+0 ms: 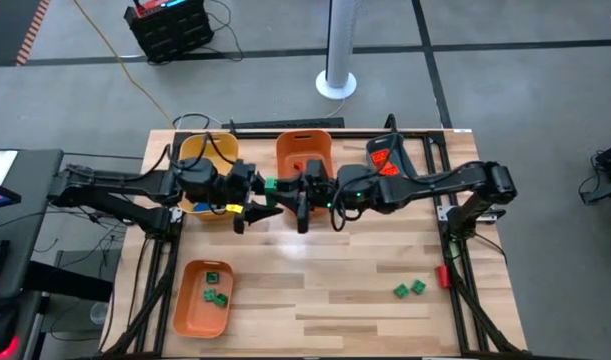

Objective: Sort blocks
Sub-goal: Put the green game piece into the bottom orange bin

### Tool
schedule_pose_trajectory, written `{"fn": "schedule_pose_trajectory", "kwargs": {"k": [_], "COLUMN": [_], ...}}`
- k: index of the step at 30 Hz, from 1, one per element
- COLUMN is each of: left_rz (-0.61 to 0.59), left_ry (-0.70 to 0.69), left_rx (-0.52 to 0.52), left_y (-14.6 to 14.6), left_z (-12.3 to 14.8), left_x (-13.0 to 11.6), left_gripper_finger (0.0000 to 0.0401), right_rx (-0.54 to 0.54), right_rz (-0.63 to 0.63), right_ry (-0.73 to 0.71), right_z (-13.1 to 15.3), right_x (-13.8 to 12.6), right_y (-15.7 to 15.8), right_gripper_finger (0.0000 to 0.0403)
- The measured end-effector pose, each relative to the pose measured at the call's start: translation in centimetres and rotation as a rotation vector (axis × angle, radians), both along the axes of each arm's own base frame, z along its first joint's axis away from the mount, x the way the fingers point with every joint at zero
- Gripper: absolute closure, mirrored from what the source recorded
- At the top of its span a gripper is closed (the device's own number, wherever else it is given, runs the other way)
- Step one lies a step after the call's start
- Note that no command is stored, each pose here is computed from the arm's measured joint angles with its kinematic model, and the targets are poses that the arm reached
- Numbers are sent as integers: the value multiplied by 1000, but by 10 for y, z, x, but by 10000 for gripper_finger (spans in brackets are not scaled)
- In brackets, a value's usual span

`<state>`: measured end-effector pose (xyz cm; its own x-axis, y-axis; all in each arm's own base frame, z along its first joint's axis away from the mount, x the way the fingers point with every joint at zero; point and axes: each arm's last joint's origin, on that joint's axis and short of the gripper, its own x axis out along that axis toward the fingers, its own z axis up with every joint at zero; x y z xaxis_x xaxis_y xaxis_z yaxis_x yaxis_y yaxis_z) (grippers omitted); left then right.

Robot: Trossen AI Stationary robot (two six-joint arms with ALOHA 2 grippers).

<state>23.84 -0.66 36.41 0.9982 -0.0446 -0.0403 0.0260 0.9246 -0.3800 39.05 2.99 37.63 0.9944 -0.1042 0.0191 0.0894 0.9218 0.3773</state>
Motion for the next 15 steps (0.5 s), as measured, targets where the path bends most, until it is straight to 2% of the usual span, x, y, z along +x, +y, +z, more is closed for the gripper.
{"fn": "schedule_pose_trajectory", "kwargs": {"k": [4,9,12,15], "left_rz": [16,59,75,76], "left_ry": [4,5,4,3], "left_rx": [-35,-36,-38,-56], "left_y": [0,2,2,3], "left_z": [0,0,0,0], "left_x": [0,0,0,-1], "left_gripper_finger": [129,198,256,267], "right_rx": [-15,-26,-27,-42], "right_rz": [0,2,4,6], "right_ry": [3,7,12,33], "right_z": [1,1,0,-2], "right_x": [-1,-1,-1,-1], "right_y": [0,0,0,1], "right_gripper_finger": [293,289,271,237]}}
